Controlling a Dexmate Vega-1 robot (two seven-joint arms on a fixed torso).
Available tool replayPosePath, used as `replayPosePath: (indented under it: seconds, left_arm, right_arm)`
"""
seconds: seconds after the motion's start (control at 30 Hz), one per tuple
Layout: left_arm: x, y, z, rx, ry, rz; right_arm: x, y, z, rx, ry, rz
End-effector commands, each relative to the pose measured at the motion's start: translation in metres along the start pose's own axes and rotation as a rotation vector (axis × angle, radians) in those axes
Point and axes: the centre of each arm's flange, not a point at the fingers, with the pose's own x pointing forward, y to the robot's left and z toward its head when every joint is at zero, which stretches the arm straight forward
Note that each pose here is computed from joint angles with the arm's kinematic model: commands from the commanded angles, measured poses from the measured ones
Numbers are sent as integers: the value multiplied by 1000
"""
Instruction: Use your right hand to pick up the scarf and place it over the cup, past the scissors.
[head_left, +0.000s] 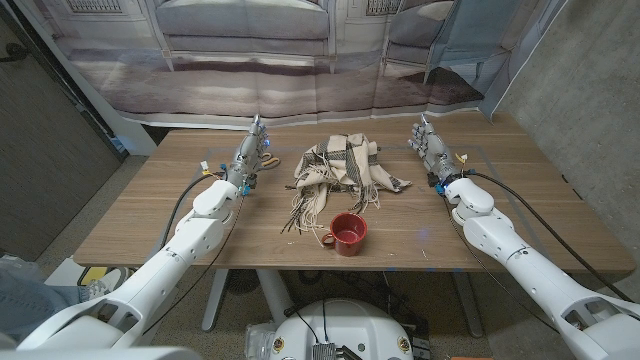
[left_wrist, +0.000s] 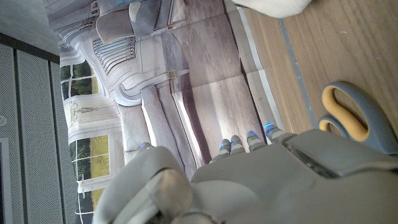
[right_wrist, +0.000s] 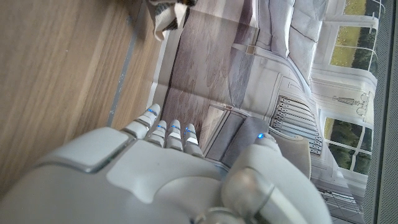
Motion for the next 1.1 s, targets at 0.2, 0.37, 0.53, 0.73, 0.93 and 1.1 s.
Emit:
replayPosePath:
  seconds: [0.2,0.37,0.53,0.73,0.93,1.1]
  left_arm:
    - [8,-2,2,28,42,-31]
    - [5,3,4,46,53,-15]
    - [2,5,8,49,47,-15]
    - [0,3,9,46,27,-15]
    - [-1,1,14,52,0,-18]
    - [-4,3,18,68,-41,-23]
  right_arm:
    - [-1,3,5,-5,-15,-1]
    - [0,2,5,-3,-20,-1]
    - [4,5,7,-2,-39,5]
    - [7,10,11,-4,-65,4]
    - [8,15,15,-6,-85,17]
    - [8,19,17,-10,-91,27]
